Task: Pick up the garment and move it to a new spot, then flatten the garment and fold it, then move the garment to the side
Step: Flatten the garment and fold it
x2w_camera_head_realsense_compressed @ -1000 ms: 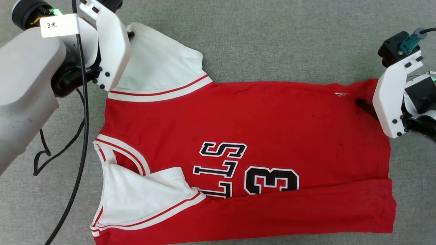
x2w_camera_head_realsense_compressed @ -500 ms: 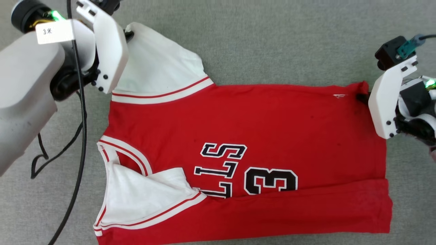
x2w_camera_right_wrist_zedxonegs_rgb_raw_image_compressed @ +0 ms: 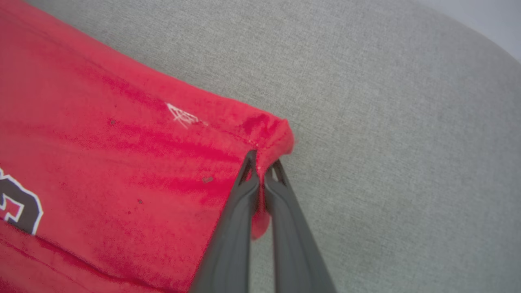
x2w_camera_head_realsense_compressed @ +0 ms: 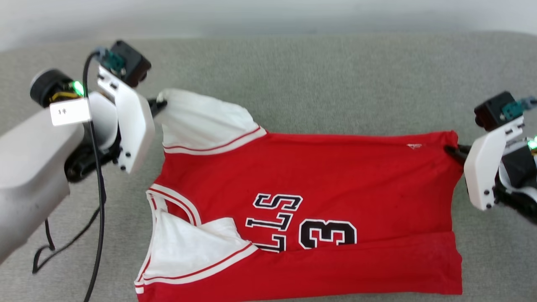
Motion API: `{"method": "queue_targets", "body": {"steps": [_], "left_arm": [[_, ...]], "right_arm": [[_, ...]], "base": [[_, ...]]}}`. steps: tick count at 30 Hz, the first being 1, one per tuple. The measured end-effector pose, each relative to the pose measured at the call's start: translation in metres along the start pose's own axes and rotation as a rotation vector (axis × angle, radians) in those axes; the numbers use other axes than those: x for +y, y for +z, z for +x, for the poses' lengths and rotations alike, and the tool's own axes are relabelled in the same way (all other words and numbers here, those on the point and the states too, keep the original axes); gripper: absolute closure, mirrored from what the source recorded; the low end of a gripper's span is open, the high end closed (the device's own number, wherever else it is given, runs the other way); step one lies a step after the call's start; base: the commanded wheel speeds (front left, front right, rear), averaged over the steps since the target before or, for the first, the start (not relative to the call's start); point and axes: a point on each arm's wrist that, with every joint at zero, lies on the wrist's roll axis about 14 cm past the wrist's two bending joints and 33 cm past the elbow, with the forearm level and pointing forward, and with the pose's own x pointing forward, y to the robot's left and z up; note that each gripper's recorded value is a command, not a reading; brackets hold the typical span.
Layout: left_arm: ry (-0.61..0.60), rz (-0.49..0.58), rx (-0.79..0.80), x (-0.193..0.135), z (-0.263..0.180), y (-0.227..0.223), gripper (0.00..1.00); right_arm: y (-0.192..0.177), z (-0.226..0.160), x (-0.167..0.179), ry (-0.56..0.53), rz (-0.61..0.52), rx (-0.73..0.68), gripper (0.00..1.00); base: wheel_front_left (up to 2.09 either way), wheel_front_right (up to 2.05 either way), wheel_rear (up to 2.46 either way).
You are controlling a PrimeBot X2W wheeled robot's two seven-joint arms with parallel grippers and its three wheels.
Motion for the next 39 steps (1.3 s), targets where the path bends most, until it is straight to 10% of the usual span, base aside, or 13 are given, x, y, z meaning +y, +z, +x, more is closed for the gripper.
{"method": "queue_targets", "body": {"steps": [20, 39], "left_arm": [[0.004, -0.129, 0.031, -0.067, -0.085, -0.084, 1.00], [-0.051, -0.330, 0.238, -0.115, -0.079, -0.181, 1.00]], "right_arm": [[-0.049, -0.055, 0.046, 0.085, 0.044, -0.036, 1.00], [-0.121, -0.049, 0.075, 0.149, 0.167, 0.144, 1.00]], "base": [[0.00, 0.00, 0.00], [0.00, 0.00, 0.00]]}}
